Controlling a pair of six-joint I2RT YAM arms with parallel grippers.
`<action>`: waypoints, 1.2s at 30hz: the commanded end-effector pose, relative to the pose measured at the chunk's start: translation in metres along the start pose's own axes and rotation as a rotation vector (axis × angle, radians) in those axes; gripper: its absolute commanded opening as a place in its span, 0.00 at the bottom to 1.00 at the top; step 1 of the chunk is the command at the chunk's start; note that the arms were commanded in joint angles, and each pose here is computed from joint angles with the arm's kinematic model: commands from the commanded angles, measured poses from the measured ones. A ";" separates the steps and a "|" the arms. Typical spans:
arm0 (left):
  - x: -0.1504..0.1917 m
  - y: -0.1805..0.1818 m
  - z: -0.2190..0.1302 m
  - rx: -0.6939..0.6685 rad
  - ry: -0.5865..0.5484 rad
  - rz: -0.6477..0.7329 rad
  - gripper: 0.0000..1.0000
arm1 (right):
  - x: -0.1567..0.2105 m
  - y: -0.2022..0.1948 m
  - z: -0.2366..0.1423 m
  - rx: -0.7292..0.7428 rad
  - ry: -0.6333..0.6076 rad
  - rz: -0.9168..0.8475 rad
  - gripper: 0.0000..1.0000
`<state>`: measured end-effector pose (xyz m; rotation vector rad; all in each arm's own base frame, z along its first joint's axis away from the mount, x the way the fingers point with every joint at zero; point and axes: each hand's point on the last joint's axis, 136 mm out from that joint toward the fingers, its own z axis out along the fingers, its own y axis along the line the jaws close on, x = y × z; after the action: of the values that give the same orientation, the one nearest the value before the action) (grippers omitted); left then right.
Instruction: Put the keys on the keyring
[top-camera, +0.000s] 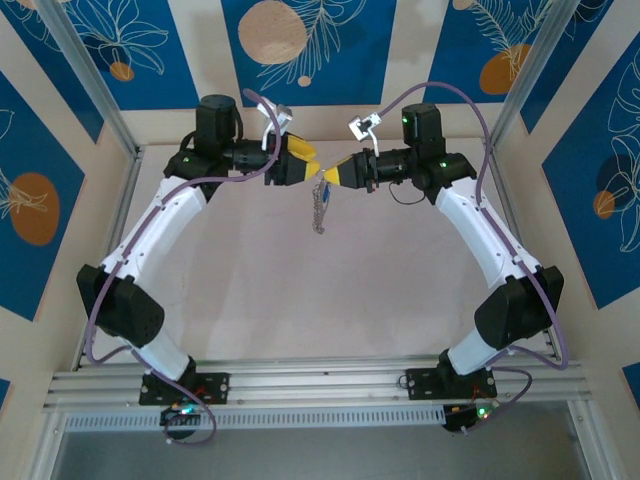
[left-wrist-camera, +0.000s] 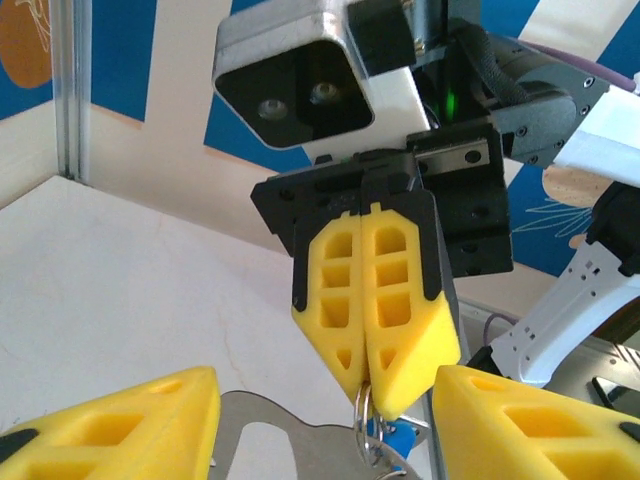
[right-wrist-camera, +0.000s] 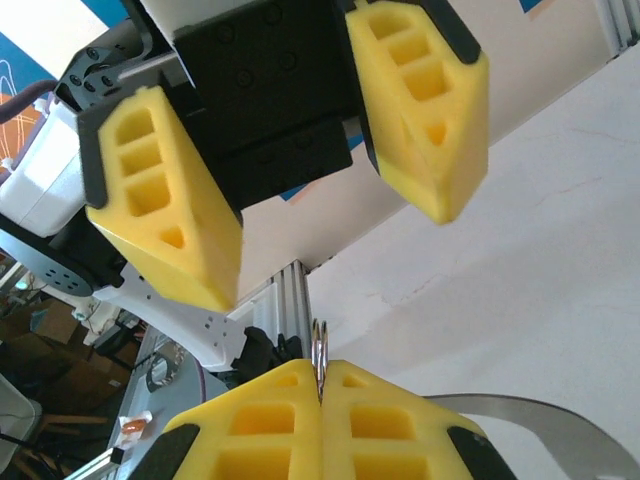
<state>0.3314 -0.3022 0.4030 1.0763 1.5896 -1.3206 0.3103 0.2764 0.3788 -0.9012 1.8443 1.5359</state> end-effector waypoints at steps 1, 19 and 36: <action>-0.004 -0.009 -0.004 0.044 0.006 0.025 0.55 | -0.004 0.012 -0.001 -0.037 0.005 -0.034 0.00; 0.002 -0.002 0.003 0.084 0.007 -0.013 0.46 | -0.008 0.017 0.000 -0.037 -0.011 -0.056 0.00; 0.002 -0.012 0.012 0.143 -0.002 -0.002 0.13 | -0.008 0.014 0.003 -0.037 -0.019 -0.054 0.00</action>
<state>0.3242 -0.3117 0.3977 1.1314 1.5565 -1.4369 0.3141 0.2796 0.3855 -0.9110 1.8025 1.5144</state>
